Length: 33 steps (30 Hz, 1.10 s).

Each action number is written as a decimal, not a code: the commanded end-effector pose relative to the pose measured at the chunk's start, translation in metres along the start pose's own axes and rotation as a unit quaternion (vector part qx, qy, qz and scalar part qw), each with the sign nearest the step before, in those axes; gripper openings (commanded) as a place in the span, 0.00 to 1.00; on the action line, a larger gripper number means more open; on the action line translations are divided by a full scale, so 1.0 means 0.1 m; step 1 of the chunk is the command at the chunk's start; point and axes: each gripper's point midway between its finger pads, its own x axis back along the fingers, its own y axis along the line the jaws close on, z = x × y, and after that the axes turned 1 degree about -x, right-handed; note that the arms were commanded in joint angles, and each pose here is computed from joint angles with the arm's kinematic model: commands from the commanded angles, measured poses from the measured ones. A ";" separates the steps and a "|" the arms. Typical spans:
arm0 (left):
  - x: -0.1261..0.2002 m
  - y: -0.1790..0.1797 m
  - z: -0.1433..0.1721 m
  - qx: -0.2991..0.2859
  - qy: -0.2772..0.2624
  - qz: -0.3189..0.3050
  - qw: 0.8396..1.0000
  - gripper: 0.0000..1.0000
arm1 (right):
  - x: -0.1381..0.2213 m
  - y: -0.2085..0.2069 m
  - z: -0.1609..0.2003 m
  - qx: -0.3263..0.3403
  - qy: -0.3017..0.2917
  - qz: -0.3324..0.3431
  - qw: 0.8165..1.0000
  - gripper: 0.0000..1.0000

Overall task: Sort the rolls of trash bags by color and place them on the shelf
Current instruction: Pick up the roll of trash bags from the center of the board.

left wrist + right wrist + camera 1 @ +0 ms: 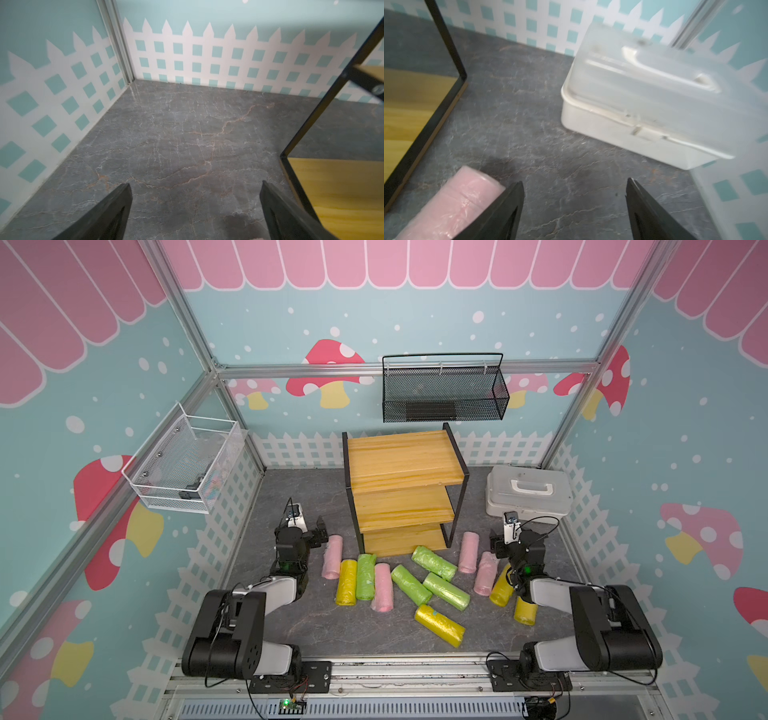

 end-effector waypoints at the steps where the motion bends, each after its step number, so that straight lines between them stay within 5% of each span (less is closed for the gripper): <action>1: 0.18 0.12 -0.22 0.005 0.007 -0.059 0.998 1.00 | 0.24 -0.33 -0.18 -0.073 0.050 0.078 0.993 0.87; 6: 0.41 0.14 -0.42 0.041 0.073 -0.102 0.991 0.97 | 0.62 -0.01 -0.30 -0.116 0.130 -0.031 0.984 0.96; 11: 0.57 -0.15 -0.41 0.025 0.132 -0.064 0.989 0.92 | 0.98 0.38 -0.19 -0.222 0.225 -0.129 0.940 0.99; 14: 0.65 -0.25 -0.31 0.036 0.171 -0.049 0.983 0.91 | 1.24 0.67 -0.24 -0.240 0.193 -0.224 0.925 0.83; 18: 0.83 -0.43 -0.15 0.077 0.213 -0.008 0.974 0.91 | 1.54 0.72 -0.09 -0.188 0.269 -0.233 0.915 0.84; 26: 1.40 -0.83 0.45 0.098 0.276 0.064 0.954 0.92 | 1.91 1.23 0.07 -0.099 0.316 -0.330 0.884 0.85; 33: 1.75 -1.02 0.55 0.110 0.270 0.101 0.951 0.93 | 1.80 1.61 0.45 -0.022 0.355 -0.334 0.873 0.86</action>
